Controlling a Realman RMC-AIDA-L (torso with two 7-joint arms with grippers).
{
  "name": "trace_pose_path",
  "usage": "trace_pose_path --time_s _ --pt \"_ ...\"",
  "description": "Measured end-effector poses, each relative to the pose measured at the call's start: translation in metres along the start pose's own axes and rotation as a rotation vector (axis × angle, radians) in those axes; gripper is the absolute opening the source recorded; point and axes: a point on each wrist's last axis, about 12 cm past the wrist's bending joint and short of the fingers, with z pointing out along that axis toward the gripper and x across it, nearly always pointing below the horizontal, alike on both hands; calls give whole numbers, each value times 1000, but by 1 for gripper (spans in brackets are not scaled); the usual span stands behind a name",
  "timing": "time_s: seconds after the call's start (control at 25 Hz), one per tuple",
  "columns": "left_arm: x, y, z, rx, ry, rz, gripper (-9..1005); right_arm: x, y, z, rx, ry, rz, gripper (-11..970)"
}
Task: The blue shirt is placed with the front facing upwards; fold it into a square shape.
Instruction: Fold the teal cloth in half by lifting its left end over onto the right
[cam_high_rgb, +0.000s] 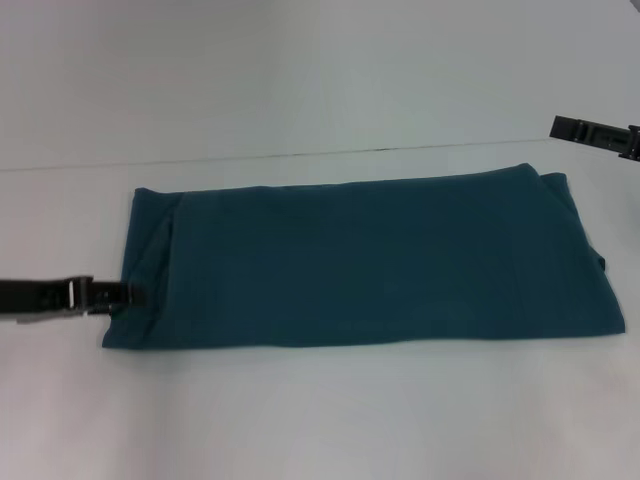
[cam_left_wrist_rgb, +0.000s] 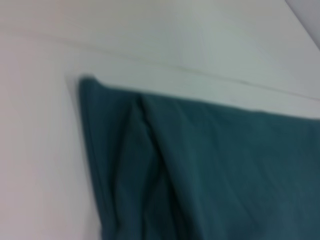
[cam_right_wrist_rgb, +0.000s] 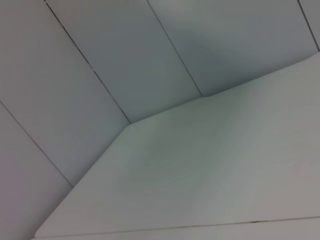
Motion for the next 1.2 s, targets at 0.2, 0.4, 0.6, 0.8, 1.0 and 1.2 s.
trace_pose_path --time_s 0.2,0.4,0.6,0.8,1.0,1.2 --pt "12 6 -1 44 60 -91 639 2 0 -2 -2 3 3 910" --pt "21 6 17 79 167 -167 639 2 0 -3 -12 10 -2 910" --pt "20 2 29 89 195 -206 639 2 1 -4 -18 13 -11 909" --pt "15 3 38 34 203 -219 638 2 1 -5 -23 16 -16 909" --pt "12 6 46 -15 205 -221 639 1 2 -3 -29 16 -19 909" --pt "9 9 47 -41 179 -238 638 1 3 -3 -33 17 -20 909"
